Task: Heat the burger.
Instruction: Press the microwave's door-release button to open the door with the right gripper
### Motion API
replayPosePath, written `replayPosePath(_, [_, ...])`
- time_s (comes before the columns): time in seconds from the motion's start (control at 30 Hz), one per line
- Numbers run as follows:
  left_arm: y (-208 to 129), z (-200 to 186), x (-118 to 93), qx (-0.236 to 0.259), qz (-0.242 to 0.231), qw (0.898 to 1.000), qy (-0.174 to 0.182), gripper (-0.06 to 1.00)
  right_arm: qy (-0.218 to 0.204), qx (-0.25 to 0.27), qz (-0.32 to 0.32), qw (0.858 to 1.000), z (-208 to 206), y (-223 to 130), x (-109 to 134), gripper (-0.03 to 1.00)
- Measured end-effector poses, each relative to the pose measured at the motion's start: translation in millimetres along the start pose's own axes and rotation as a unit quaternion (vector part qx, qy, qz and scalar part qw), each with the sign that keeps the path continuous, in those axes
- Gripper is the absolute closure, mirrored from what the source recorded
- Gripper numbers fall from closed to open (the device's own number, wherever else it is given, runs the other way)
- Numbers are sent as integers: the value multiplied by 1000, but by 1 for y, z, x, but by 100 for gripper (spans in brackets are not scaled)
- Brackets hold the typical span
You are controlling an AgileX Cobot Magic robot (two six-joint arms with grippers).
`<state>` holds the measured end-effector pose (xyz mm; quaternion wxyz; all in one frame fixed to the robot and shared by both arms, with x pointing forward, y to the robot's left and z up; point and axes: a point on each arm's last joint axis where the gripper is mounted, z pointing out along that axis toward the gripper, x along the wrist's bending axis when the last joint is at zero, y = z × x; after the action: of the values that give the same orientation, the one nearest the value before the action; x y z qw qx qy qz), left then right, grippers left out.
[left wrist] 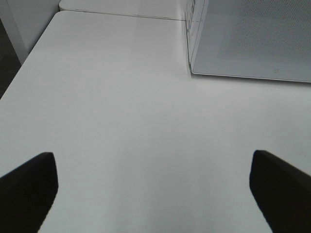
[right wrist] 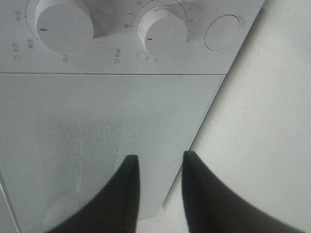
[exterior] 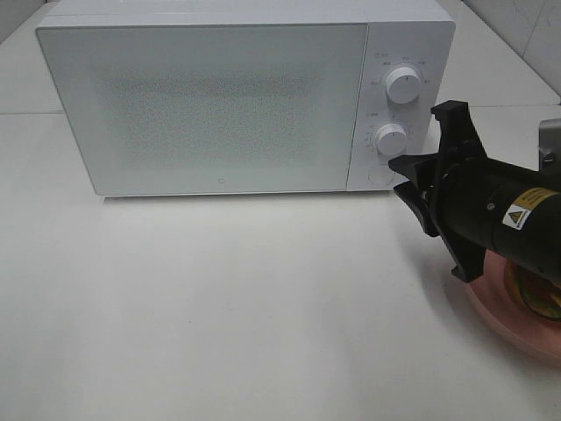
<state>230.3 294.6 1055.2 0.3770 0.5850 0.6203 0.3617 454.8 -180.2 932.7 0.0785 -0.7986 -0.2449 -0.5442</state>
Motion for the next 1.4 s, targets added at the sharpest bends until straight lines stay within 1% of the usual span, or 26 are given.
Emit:
replayPosePath(0.03, [0,0,0,0,0,1000,0,-5,1,0,6,1000,1,0,-1,75])
replayPosePath(0.07, [0,0,0,0,0,1000,0,-5,1,0,6,1000,1,0,-1,75])
replayPosePath(0.1, [0,0,0,0,0,1000,0,-5,-3,3,3,1000,3,-1,-3,88])
replayPosePath(0.13, [0,0,0,0,0,1000,0,-5,-5,4,2,1000,4,-2,-5,93])
replayPosePath(0.2, [0,0,0,0,0,1000,0,-5,-8,4,6,1000,5,-2,-7,94])
replayPosePath(0.33, [0,0,0,0,0,1000,0,-5,-10,-5,20,1000,7,-1,-9,94])
replayPosePath(0.4, [0,0,0,0,0,1000,0,-5,-19,-25,38,999,11,2,-15,94])
replayPosePath(0.47, [0,0,0,0,0,1000,0,-5,-23,-29,42,998,13,3,-17,94])
replayPosePath(0.5, [0,0,0,0,0,1000,0,-5,-31,-38,48,998,17,3,-23,94])
replayPosePath(0.6, [0,0,0,0,0,1000,0,-5,-40,-48,54,997,25,4,-30,94])
replayPosePath(0.83, [0,0,0,0,0,1000,0,-5,-44,-55,58,996,48,5,-32,94])
replayPosePath(1.07, [0,0,0,0,0,1000,0,-5,-39,-88,73,993,71,24,-33,94])
replayPosePath(1.4, [0,0,0,0,0,1000,0,-5,-37,-103,79,991,92,36,-35,94])
